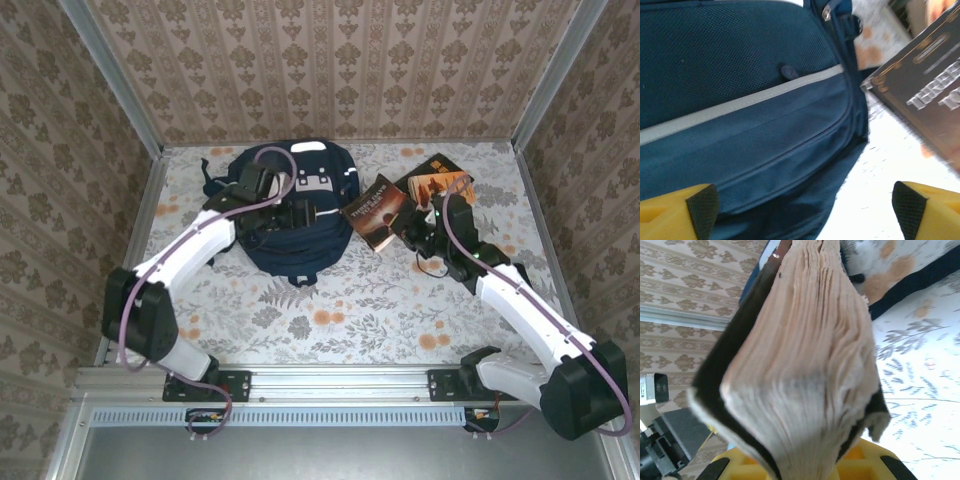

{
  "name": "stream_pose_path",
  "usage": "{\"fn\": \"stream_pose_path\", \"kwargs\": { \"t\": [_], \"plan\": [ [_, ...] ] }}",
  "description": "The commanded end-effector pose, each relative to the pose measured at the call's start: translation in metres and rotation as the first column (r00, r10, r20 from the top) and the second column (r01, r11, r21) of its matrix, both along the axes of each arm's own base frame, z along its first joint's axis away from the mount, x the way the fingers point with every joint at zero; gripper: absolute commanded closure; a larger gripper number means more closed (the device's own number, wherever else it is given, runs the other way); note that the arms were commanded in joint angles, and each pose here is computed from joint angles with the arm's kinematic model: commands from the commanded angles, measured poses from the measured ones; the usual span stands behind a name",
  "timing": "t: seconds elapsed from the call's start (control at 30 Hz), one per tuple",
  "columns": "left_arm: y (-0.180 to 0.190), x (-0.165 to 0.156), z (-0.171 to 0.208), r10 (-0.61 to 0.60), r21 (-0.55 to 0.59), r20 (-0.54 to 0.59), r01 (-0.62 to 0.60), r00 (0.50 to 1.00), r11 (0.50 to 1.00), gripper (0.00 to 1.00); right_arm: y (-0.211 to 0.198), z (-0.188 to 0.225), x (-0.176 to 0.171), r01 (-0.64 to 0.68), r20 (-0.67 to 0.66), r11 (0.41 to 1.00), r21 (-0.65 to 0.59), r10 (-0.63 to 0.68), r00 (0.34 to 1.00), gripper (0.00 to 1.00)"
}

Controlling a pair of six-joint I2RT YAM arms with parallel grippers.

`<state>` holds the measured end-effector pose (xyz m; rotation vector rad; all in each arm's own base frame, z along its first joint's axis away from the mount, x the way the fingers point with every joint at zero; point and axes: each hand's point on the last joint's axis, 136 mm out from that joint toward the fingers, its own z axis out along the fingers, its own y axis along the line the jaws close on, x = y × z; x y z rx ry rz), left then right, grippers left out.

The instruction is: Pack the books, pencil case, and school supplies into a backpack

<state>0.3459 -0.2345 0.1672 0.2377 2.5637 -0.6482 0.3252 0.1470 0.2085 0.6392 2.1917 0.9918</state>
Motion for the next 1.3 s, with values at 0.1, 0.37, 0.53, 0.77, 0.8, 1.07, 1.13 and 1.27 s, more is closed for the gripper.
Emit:
{"fn": "stream_pose_path", "kwargs": {
  "t": [0.1,0.37,0.53,0.77,0.8,1.07,1.13,1.27],
  "plan": [
    [-0.004,-0.006,-0.017,-0.303,0.248,-0.015,0.297,0.953,0.922,0.00,-0.015,0.014,-0.003,-0.010,0.070,0.998,-0.060,0.014,0.997,0.86],
    [-0.025,-0.008,-0.033,-0.534,0.463,-0.094,0.512,0.840,0.723,0.06,-0.017,0.000,-0.002,-0.008,0.035,0.999,-0.052,0.010,0.999,0.84],
    [-0.037,0.003,-0.038,-0.542,0.457,-0.120,0.531,0.832,0.714,0.20,-0.020,-0.003,-0.003,0.001,0.031,0.999,-0.045,0.001,1.000,0.84],
    [-0.046,0.008,-0.056,-0.558,0.454,-0.178,0.571,0.810,0.684,0.27,-0.023,-0.004,-0.007,0.000,0.026,0.999,-0.050,0.001,1.000,0.84],
    [-0.047,0.008,-0.058,-0.562,0.454,-0.180,0.575,0.807,0.681,0.28,-0.023,-0.004,-0.007,-0.001,0.028,0.999,-0.049,0.002,1.000,0.84],
    [-0.040,0.026,-0.072,-0.589,0.557,-0.184,0.577,0.787,0.597,0.25,-0.024,-0.005,-0.011,-0.002,0.023,0.999,-0.044,0.003,1.000,0.84],
    [-0.039,0.029,-0.075,-0.600,0.573,-0.194,0.586,0.776,0.572,0.25,-0.025,-0.005,-0.012,0.001,0.021,0.999,-0.045,0.000,1.000,0.84],
    [-0.042,0.028,-0.085,-0.646,0.569,-0.226,0.637,0.729,0.520,0.24,-0.026,-0.004,-0.014,0.006,0.027,0.999,-0.039,-0.005,1.000,0.83]
  ]
}}
